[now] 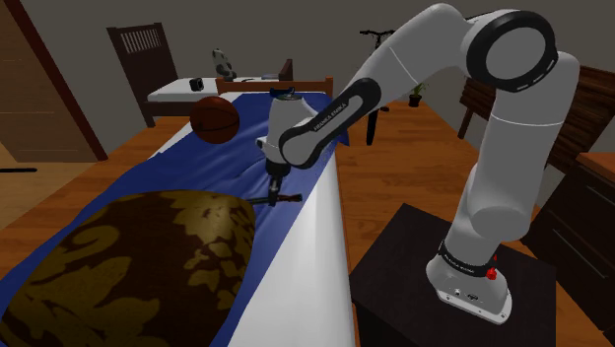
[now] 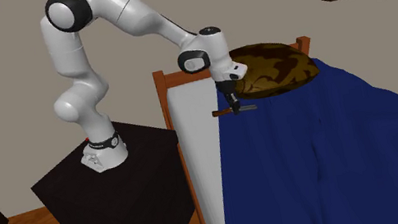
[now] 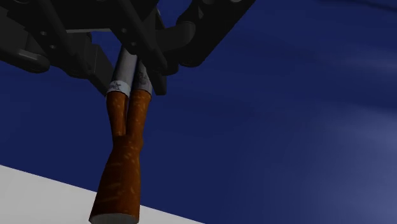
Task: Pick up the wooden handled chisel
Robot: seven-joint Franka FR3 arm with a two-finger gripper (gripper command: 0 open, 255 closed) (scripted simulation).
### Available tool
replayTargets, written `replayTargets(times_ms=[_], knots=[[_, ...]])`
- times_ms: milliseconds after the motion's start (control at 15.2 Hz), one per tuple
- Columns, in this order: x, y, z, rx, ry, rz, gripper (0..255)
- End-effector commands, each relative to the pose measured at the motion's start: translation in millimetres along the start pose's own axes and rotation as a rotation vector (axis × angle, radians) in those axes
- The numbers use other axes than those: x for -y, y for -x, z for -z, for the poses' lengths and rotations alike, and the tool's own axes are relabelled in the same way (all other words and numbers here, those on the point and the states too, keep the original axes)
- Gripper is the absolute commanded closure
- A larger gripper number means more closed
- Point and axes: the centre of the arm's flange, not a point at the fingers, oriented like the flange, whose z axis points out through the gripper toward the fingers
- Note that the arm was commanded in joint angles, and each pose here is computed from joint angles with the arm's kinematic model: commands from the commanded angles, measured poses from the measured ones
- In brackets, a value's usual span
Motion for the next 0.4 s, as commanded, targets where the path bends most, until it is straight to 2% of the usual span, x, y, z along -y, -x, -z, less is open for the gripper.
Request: replayTargets(times_ms=[0, 330], knots=[[1, -2, 10, 0.0, 0.0, 0.0, 255], [1, -6, 26, 0.0, 0.0, 0.0, 255]])
